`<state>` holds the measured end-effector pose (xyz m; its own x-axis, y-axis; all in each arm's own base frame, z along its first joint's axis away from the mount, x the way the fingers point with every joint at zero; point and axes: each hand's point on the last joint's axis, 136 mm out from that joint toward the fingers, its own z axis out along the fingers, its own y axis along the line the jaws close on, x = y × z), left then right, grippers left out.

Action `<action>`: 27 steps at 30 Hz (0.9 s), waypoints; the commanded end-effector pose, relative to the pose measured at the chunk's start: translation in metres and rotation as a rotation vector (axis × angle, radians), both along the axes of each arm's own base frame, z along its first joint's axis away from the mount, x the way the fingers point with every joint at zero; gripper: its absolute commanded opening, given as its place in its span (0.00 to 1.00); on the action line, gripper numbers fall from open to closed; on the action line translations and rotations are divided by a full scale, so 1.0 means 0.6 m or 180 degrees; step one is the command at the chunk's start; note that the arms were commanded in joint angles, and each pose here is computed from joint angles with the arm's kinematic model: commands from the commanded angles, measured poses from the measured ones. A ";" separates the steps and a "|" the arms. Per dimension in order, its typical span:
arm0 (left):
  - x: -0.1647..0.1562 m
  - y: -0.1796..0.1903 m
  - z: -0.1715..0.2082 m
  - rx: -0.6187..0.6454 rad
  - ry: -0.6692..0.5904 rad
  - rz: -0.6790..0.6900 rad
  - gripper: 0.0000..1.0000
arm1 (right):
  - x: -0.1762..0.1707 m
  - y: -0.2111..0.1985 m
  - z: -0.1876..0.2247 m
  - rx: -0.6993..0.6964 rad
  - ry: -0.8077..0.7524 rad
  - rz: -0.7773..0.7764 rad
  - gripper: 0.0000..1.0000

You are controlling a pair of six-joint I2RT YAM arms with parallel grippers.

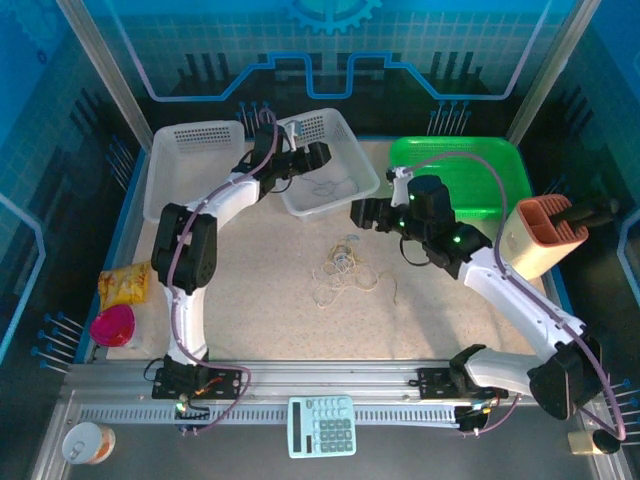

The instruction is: Untangle the cables

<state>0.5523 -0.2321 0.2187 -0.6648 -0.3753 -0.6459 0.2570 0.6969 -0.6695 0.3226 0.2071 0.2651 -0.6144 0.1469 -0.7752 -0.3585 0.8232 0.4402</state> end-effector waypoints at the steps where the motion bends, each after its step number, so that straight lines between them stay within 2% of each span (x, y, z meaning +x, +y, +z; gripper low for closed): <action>1: -0.044 -0.001 0.182 -0.0145 -0.0738 -0.0145 0.99 | -0.020 -0.012 -0.010 -0.0145 0.0006 -0.0032 0.79; 6: -0.097 -0.006 0.250 -0.0254 -0.0908 -0.0229 0.99 | -0.036 -0.020 -0.026 -0.0209 0.0068 -0.0062 0.79; 11: -0.163 -0.015 0.265 -0.0299 -0.0910 -0.0286 0.99 | -0.047 -0.027 -0.045 -0.0265 0.0161 -0.0090 0.79; 17: -0.251 -0.014 0.199 -0.0369 -0.0597 -0.0249 0.99 | -0.056 -0.040 -0.079 -0.0332 0.0352 -0.0211 0.79; 18: -0.268 -0.015 0.181 -0.0371 -0.0533 -0.0250 0.99 | -0.063 -0.045 -0.106 -0.0382 0.0460 -0.0227 0.79; 27: -0.407 0.008 0.014 -0.0276 0.0051 -0.0076 0.99 | -0.090 -0.075 -0.199 -0.0608 0.0887 -0.0433 0.77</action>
<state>0.3181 -0.2375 0.2282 -0.7112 -0.3485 -0.6105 0.3036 0.6311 -0.7138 0.2772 0.1698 0.1606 -0.7665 0.1008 -0.6342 -0.1801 0.9143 0.3629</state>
